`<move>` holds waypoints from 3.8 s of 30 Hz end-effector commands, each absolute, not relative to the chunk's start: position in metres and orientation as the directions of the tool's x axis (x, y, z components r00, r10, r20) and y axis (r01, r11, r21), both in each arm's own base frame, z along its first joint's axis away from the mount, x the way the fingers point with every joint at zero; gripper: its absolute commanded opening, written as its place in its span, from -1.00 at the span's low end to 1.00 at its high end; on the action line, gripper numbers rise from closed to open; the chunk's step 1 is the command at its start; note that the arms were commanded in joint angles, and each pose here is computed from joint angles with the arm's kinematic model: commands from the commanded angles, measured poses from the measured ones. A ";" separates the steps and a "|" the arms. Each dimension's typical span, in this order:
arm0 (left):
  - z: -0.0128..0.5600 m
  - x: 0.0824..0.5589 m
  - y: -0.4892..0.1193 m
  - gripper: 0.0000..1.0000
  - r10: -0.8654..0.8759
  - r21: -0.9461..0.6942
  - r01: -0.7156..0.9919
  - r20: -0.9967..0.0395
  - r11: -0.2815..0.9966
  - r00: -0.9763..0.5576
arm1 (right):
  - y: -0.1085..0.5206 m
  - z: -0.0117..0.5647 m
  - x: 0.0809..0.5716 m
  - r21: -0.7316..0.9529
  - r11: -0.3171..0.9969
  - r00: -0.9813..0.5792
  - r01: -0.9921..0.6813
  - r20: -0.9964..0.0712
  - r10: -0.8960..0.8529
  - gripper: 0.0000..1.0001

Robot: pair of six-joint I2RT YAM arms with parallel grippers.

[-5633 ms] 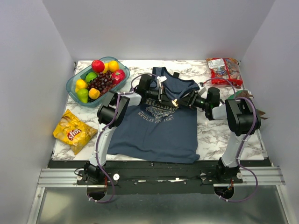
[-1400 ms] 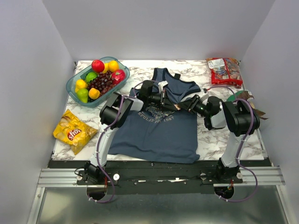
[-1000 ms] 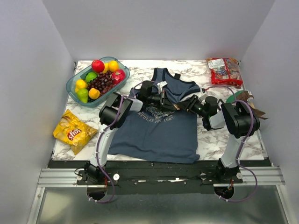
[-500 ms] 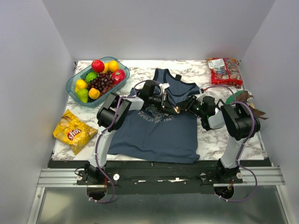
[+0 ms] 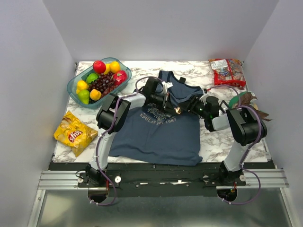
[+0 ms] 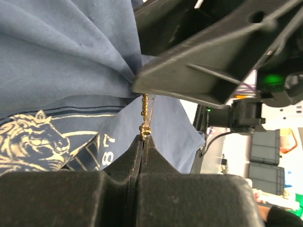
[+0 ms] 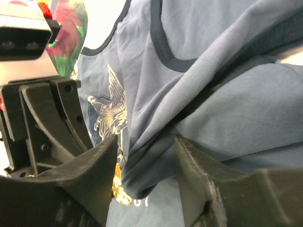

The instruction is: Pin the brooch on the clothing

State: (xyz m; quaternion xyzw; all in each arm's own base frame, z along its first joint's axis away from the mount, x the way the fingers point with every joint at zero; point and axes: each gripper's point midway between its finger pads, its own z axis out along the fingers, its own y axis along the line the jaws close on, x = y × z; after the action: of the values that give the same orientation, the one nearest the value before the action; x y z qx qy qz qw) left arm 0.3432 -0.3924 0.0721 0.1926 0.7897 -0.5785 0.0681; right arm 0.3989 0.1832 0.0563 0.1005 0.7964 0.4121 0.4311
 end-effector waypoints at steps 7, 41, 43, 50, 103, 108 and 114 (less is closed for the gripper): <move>0.092 0.370 -0.379 0.37 0.229 -0.777 0.512 -0.457 0.367 -0.859 | 0.176 0.093 0.397 0.638 0.723 -0.565 -0.266 -0.711 0.420 0.68; 0.064 0.521 -0.205 0.98 0.309 -0.100 0.429 -0.552 0.898 -0.774 | 0.075 0.041 0.363 0.344 0.910 -0.769 0.230 -0.510 0.386 0.63; 0.060 0.520 -0.199 0.97 0.314 -0.076 0.412 -0.528 0.908 -0.789 | 0.077 0.040 0.364 0.352 0.907 -0.773 0.233 -0.498 0.392 0.61; 0.049 0.513 -0.173 0.98 0.318 0.011 0.364 -0.510 0.932 -0.799 | 0.082 0.033 0.370 0.365 0.902 -0.791 0.229 -0.471 0.392 0.57; 0.057 0.514 -0.160 -1.00 0.220 -0.118 0.325 -0.522 0.938 -0.824 | 0.093 0.055 0.375 0.332 0.936 -0.858 0.113 -0.443 0.261 0.12; 0.057 0.514 -0.162 -1.00 0.218 -0.129 0.330 -0.526 0.935 -0.822 | 0.102 0.041 0.382 0.263 0.959 -0.887 0.101 -0.413 0.207 0.17; 0.059 0.513 -0.166 -1.00 0.219 -0.141 0.339 -0.529 0.930 -0.820 | 0.106 0.028 0.384 0.176 0.978 -0.912 0.110 -0.374 0.170 0.14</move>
State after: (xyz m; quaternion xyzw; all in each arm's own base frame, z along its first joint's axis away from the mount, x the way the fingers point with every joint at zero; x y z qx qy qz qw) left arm 0.5093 -0.1591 0.0332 0.1464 0.9561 -0.0928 0.2361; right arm 0.3892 0.1119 0.0376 0.0797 0.9637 0.1216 0.2239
